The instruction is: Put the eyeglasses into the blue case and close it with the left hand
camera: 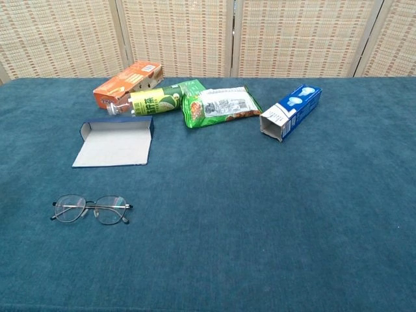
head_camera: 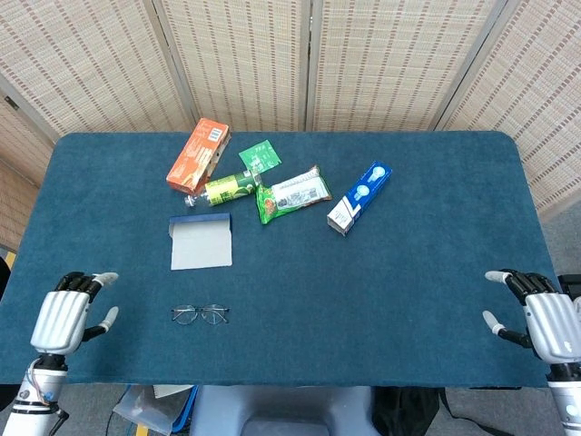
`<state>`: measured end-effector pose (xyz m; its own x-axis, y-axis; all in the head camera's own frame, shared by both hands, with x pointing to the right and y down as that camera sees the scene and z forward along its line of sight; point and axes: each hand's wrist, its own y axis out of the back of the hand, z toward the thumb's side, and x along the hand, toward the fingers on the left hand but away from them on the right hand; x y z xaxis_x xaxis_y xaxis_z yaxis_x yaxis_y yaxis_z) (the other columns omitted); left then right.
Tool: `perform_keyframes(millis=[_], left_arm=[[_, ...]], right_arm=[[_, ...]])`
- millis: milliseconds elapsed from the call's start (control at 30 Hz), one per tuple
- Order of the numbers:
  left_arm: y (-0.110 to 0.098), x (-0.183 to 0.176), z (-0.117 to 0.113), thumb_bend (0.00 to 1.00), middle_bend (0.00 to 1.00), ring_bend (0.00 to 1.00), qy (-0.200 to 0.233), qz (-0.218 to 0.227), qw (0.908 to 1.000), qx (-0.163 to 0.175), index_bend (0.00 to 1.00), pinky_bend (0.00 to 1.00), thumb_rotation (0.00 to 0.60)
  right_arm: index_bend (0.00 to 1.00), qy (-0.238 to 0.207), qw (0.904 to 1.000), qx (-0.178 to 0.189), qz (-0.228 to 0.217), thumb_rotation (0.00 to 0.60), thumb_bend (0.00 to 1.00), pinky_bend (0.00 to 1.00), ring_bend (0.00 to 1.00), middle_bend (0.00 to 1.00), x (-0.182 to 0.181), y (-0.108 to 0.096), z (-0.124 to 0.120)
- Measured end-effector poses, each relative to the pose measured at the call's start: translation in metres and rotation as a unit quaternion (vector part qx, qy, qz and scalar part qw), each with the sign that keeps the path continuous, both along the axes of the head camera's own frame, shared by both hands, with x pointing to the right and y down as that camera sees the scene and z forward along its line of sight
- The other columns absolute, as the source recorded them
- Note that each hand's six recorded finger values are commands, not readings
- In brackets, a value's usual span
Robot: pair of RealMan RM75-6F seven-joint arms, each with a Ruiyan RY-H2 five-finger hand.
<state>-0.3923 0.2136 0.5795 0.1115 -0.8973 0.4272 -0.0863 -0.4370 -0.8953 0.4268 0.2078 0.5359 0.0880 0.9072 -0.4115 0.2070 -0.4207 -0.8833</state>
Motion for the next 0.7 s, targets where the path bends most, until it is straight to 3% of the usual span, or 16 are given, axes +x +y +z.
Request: perform_keyframes(millis=[67,233,400,700], left_arm=[[-0.005,0.011,0.003,0.31,0.74,0.72,0.005,0.023,0.9997,-0.008,0.28,0.78,0.6],[-0.012,0.042,0.013,0.31,0.96,0.9,0.016,0.079,0.9963,-0.031,0.31,0.98,0.6],[-0.014,0.077,0.027,0.31,1.0,1.0,0.029,0.13,0.9889,-0.065,0.32,1.0,0.6],[-0.011,0.126,0.059,0.31,1.0,1.0,0.059,0.17,0.9739,-0.138,0.37,1.0,0.6]], right_arm=[[0.29,-0.001,1.0,-0.001,-0.001,0.6,0.25,0.25,0.3,0.29,0.0,0.0,0.0],[0.29,-0.005,0.9999,-0.009,-0.005,0.6,0.25,0.25,0.3,0.29,-0.003,0.003,0.004],[0.29,-0.007,0.9999,-0.011,-0.006,0.6,0.25,0.25,0.3,0.29,-0.002,0.004,0.005],[0.29,-0.009,0.9998,-0.016,-0.001,0.6,0.25,0.25,0.3,0.29,0.002,0.006,0.008]])
